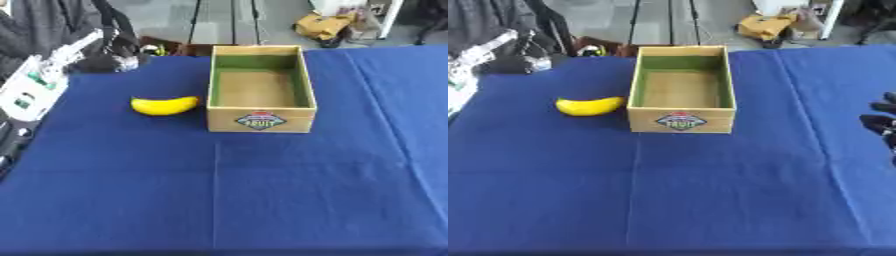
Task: Pick up objects on the table and place them in the box.
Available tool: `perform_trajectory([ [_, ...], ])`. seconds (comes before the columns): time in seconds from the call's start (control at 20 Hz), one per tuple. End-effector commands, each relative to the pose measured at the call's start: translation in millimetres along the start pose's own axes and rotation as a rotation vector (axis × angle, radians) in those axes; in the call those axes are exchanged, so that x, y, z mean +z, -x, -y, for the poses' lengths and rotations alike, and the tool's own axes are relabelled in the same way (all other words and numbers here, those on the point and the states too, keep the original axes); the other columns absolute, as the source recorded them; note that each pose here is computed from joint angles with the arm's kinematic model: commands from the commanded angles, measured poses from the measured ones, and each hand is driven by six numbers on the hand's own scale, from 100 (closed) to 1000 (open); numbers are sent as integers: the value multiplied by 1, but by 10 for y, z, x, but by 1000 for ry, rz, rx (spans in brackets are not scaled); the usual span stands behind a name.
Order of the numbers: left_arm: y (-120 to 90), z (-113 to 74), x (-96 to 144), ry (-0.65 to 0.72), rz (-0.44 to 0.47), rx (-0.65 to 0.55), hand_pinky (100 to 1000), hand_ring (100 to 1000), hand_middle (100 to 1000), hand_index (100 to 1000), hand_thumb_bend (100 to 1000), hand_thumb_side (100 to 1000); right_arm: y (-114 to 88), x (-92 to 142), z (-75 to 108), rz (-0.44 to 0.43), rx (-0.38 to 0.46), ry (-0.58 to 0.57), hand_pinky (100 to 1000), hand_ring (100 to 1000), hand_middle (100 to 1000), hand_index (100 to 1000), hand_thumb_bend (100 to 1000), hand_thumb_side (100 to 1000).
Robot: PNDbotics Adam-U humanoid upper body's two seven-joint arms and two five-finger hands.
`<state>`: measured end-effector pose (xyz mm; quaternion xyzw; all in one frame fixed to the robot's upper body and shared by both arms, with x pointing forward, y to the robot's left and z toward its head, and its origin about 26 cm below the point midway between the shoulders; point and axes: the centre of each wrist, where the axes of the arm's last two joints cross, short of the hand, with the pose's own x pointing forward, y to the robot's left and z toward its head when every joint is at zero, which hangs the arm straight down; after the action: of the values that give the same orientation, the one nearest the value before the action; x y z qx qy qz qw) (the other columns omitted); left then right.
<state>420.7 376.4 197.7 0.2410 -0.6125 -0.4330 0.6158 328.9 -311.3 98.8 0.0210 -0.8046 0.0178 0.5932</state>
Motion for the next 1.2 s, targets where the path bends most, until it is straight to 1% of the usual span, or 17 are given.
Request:
perform_trajectory([
  [0.05,-8,-216,-23,26,-31,-100,776,712,677,770,792,428,-95,-55,-7,32,4,-15,813,670,673,796,100,987],
  [0.15,-24,-173,-119,68,-38,-122,769,701,662,763,787,410,-92,-52,-4,31,4,-13,813,670,673,796,100,987],
  [0.3,40,-135,-198,97,-51,-149,769,701,662,763,787,410,-89,-48,0,31,4,-10,813,670,673,796,100,987],
  [0.35,73,-124,-216,100,-56,-158,757,681,639,748,739,359,-89,-47,0,30,4,-10,813,670,673,796,100,988],
  [0.45,148,0,-273,121,-69,-171,758,684,643,752,701,323,-88,-50,-8,30,2,-12,813,670,673,796,100,989],
  [0.55,212,96,-321,138,-82,-191,761,688,649,757,699,318,-85,-48,-7,29,3,-12,813,670,673,796,100,989],
  [0.7,289,184,-371,153,-87,-221,762,691,652,759,704,318,-82,-45,-6,28,3,-11,813,670,673,796,100,990],
  [0.95,305,240,-407,165,-68,-281,766,697,656,761,693,307,-81,-45,-9,27,2,-12,812,670,673,796,100,992],
  [1.2,266,260,-431,167,-44,-333,776,708,661,764,670,296,-77,-42,-8,26,1,-11,812,669,673,796,100,993],
])
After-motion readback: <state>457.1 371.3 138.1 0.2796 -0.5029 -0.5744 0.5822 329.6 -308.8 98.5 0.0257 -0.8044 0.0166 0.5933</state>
